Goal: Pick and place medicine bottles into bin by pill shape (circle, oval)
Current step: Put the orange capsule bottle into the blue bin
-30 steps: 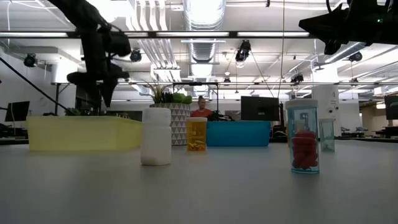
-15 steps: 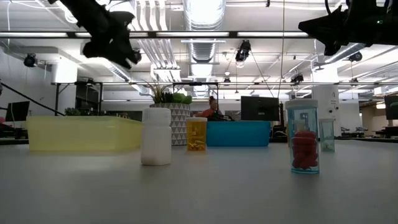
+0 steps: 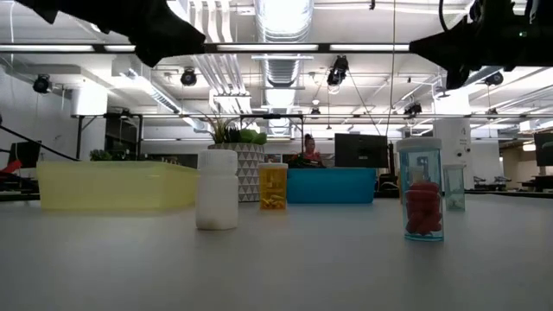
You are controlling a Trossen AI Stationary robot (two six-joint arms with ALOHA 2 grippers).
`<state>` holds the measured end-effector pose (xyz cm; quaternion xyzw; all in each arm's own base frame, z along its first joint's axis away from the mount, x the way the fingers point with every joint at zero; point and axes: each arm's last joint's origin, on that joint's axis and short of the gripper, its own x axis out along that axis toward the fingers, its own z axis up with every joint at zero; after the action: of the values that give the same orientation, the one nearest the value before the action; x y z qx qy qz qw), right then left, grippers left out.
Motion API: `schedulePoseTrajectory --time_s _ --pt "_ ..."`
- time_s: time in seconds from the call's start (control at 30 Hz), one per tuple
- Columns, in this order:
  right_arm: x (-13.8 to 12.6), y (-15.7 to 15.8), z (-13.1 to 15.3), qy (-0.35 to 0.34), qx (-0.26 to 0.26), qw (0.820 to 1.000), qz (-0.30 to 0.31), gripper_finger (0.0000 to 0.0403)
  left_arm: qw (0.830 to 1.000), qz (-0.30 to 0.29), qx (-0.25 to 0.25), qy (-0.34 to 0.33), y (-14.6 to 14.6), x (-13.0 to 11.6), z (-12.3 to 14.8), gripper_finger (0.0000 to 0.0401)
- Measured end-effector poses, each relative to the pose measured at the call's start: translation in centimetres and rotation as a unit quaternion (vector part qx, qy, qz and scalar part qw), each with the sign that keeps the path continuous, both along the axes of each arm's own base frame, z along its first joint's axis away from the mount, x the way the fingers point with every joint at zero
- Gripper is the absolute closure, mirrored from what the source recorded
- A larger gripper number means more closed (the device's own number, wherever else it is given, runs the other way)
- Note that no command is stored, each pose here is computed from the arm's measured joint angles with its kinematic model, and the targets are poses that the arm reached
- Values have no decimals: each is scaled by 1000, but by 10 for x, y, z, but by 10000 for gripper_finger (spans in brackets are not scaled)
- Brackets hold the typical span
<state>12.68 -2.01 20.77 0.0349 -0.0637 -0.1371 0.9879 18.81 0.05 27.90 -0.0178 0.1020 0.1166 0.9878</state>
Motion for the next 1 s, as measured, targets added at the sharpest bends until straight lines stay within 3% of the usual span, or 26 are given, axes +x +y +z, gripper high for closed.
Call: schedulePoseTrajectory --time_s 0.13,0.33,0.67,1.0 --pt "9 -1 2 -4 4 1000 1 394 996 -28 82 -36 -1 -4 -2 259" --pt "26 -3 17 7 14 1000 2 394 988 -34 142 -53 0 -12 -6 259" --pt "70 -7 42 47 13 999 4 394 982 -35 172 -65 0 -30 -13 259" --pt "131 -11 53 87 -3 996 9 394 986 -32 136 -87 0 -39 -14 259"
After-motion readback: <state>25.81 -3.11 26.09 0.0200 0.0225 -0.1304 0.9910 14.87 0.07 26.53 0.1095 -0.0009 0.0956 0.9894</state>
